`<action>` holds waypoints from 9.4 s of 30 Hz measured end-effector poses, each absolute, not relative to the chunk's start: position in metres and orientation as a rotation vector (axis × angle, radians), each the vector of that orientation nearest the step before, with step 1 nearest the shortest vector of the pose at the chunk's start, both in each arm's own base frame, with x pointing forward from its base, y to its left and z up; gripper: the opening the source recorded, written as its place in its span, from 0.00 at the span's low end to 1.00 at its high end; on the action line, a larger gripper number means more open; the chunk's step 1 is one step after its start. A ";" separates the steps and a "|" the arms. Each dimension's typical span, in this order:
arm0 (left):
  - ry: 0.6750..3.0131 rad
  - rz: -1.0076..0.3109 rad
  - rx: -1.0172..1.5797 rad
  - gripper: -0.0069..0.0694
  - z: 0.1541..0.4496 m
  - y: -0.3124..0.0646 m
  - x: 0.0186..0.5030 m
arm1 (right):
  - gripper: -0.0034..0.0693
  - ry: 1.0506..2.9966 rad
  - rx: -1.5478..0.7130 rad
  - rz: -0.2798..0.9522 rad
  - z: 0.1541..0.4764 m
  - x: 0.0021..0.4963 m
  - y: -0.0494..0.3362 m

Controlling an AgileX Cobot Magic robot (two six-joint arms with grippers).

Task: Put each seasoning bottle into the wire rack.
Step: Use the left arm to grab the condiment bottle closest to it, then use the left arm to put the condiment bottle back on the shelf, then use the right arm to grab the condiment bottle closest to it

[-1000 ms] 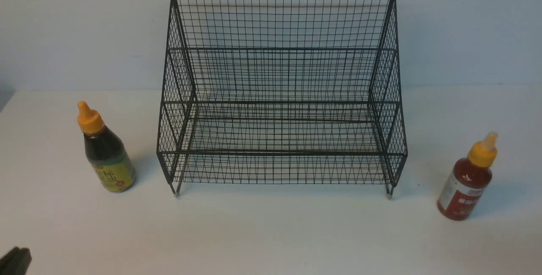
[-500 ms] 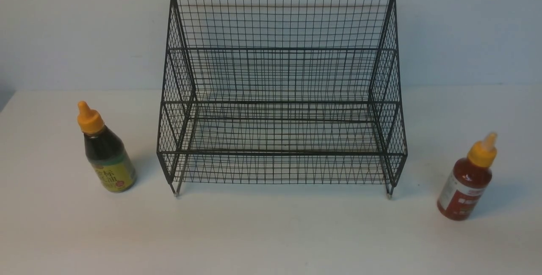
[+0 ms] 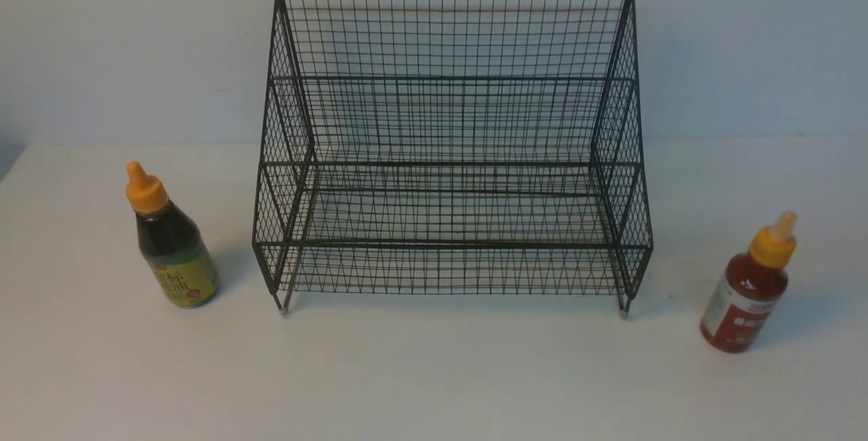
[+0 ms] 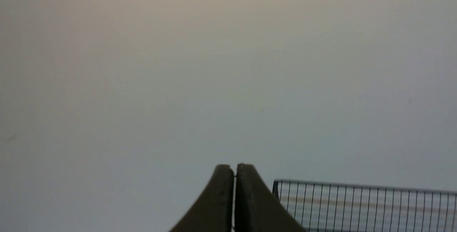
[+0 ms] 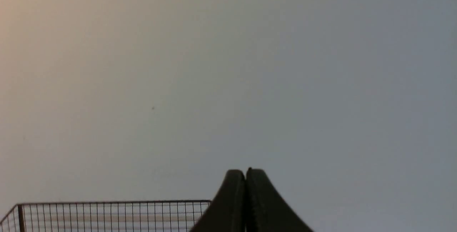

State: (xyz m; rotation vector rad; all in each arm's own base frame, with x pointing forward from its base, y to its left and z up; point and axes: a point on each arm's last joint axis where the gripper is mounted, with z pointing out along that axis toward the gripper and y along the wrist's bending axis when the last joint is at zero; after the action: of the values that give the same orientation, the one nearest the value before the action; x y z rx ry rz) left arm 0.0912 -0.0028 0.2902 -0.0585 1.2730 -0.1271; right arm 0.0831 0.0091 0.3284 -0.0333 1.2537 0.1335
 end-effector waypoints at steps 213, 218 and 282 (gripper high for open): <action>1.720 -0.304 0.316 0.08 0.360 -0.022 0.052 | 0.03 1.895 -0.102 0.280 0.322 0.154 0.029; 1.730 -0.304 0.317 0.08 0.359 -0.022 0.052 | 0.03 1.755 -0.039 0.185 0.317 0.157 0.021; 1.759 -0.218 0.345 0.08 0.356 -0.019 0.054 | 0.42 1.681 0.026 -0.041 0.166 0.241 0.047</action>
State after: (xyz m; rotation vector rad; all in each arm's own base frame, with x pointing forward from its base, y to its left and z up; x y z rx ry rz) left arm 0.0545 -0.0191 0.3557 0.3453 1.7587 -0.2179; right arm 0.2415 0.0470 0.1659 0.0260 1.6815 -0.0408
